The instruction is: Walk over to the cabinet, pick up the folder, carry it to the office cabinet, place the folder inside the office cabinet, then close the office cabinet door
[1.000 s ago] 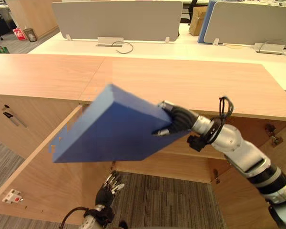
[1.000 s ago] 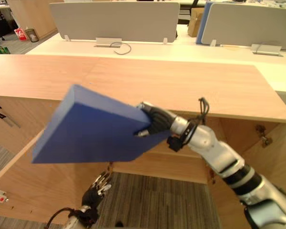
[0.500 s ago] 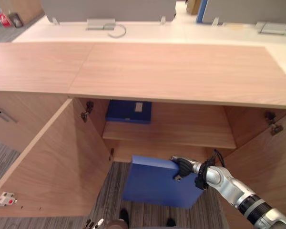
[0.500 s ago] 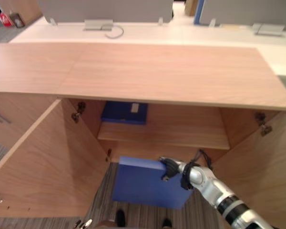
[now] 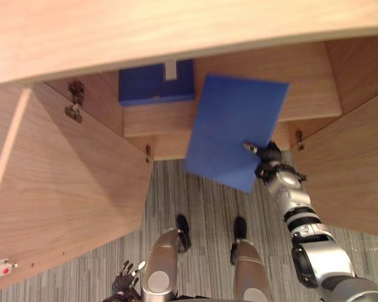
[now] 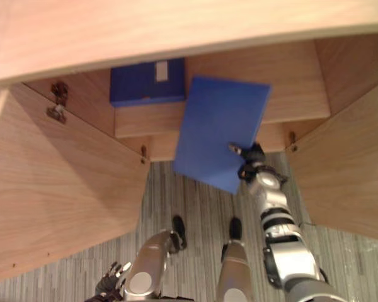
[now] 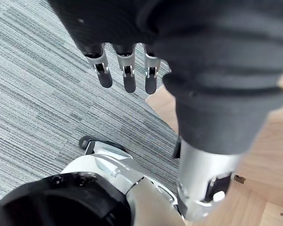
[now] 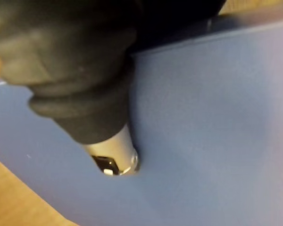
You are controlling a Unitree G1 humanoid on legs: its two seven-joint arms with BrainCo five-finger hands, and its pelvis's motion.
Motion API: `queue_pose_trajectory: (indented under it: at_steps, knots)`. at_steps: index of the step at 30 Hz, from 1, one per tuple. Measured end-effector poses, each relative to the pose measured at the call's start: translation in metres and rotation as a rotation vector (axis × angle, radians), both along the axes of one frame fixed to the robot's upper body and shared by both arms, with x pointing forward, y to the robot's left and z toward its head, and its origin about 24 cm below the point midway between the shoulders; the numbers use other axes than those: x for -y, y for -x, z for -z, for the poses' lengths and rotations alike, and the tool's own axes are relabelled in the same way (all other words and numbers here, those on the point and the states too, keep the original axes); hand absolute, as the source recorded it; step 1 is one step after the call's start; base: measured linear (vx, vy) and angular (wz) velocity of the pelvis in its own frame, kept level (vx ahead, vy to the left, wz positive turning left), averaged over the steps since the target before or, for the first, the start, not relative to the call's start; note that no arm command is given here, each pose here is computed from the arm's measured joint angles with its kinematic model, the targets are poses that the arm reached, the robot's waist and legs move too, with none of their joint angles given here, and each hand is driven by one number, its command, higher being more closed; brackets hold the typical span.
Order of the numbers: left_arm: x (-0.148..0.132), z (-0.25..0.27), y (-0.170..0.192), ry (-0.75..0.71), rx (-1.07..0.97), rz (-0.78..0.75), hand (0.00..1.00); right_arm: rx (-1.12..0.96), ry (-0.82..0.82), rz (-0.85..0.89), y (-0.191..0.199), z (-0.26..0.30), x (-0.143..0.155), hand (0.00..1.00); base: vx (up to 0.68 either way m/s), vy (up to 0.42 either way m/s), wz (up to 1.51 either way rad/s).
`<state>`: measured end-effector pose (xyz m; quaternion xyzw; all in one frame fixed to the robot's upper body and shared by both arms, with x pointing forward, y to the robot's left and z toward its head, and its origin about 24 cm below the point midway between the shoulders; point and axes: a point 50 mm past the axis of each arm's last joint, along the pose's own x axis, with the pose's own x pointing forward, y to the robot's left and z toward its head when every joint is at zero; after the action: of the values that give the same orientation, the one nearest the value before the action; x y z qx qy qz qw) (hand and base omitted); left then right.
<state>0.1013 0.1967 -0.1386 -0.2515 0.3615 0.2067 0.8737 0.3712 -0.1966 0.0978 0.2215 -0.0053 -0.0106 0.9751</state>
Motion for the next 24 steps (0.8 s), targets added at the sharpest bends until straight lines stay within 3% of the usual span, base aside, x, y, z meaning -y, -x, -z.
queue_pose_trajectory:
  at_steps: [7, 12, 17, 24]
  knots:
    - [0.0, -0.004, -0.004, 0.02, 0.023, -0.101, 0.0, 0.461, -0.493, -0.106, -0.017, -0.144, -0.029, 1.0, -0.09, -0.087, 0.3]
    - [0.001, -0.007, -0.006, 0.014, 0.038, -0.119, 0.0, 0.658, -0.828, -0.048, -0.011, -0.225, -0.013, 1.0, 0.06, -0.051, 0.09]
    - [0.002, -0.008, -0.01, 0.003, 0.034, -0.118, 0.0, 0.725, -0.951, 0.111, -0.005, -0.253, 0.027, 1.0, 0.02, -0.002, 0.32]
    - [0.003, -0.009, -0.015, -0.012, 0.026, -0.131, 0.0, 0.669, -1.036, 0.158, -0.004, -0.286, 0.031, 1.0, -0.07, -0.03, 0.3]
